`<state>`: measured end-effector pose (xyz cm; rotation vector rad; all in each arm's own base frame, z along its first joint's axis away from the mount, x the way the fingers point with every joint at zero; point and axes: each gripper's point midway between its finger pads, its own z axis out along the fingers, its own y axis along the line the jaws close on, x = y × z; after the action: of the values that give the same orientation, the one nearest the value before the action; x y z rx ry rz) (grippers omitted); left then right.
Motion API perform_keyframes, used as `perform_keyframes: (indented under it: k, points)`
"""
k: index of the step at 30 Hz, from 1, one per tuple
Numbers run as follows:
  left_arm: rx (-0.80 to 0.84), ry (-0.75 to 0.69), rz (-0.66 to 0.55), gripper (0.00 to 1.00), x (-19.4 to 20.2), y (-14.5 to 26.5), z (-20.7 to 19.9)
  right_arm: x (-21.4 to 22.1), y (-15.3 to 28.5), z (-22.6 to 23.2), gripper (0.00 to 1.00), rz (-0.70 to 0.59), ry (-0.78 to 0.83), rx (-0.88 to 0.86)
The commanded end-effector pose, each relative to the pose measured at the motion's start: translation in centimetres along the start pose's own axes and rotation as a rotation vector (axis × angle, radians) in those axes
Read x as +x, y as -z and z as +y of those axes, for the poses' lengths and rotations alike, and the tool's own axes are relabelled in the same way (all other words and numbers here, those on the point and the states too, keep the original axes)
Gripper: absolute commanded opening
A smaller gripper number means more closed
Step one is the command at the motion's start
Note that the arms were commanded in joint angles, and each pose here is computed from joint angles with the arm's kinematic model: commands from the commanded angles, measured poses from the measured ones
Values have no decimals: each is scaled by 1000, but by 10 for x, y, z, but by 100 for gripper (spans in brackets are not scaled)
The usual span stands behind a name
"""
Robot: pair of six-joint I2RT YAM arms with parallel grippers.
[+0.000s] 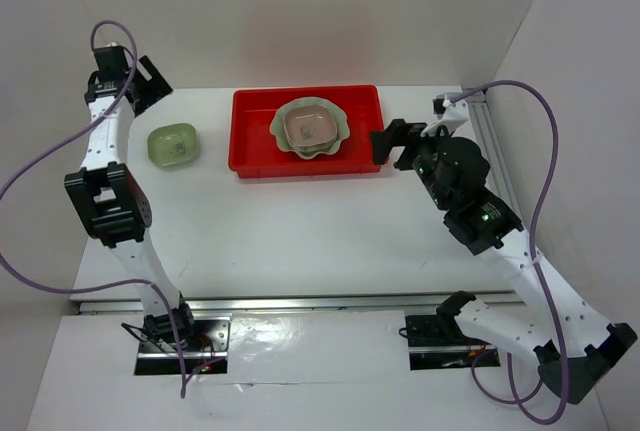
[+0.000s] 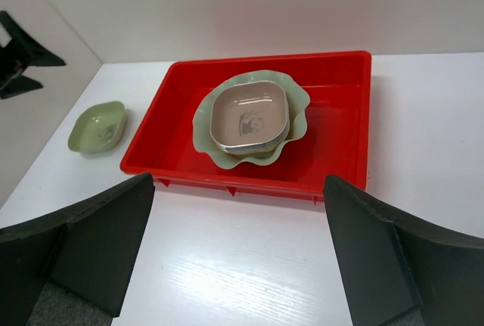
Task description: Place the plates into the plastic bin on the countertop
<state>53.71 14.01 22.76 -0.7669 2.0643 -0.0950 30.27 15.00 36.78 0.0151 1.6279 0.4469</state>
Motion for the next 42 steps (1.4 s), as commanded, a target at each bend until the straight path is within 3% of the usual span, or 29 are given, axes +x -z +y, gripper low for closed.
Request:
perform_keyframes:
  k: [1, 6, 13, 18, 22, 24, 26, 29, 30, 31, 34, 35, 39, 42]
  points:
    - [143, -75, 101, 98, 40, -32, -22, 4, -9, 11, 100, 4, 7, -55]
    - [62, -67, 204, 95, 87, -66, 6, 3, -11, 13, 100, 8, 17, -64]
    - [18, -77, 318, 89, 150, -91, 10, 11, -18, 11, 100, 26, 21, -60]
    - [26, -60, 331, 85, 166, -98, 8, 9, -20, 12, 100, 24, 21, -60]
    - [-48, -109, 297, 77, 165, -101, 7, 9, -20, 12, 100, 24, 21, -60]
    - [-80, -122, 302, 65, 168, -101, 10, 14, -20, 11, 100, 33, 23, -58]
    - [-99, -125, 320, 65, 174, -105, 15, 14, -20, 11, 100, 33, 23, -58]
    - [-123, -119, 341, 45, 179, -108, 19, 11, -18, 11, 100, 24, 21, -60]
    - [-127, -120, 349, 31, 183, -110, 21, 8, -16, 11, 100, 16, 18, -63]
    - [-127, -120, 349, 31, 183, -110, 21, 7, -16, 11, 100, 16, 18, -63]
    - [-144, -123, 356, 15, 182, -109, 23, 7, -16, 11, 100, 16, 18, -63]
    - [-178, -130, 352, 0, 176, -108, 26, 7, -16, 11, 100, 16, 18, -63]
    - [-224, -120, 314, 0, 138, -90, 18, 9, -15, 9, 100, 22, 21, -51]
    - [-116, -77, 233, 0, 96, -56, -16, 2, -12, 6, 100, 5, 18, -34]
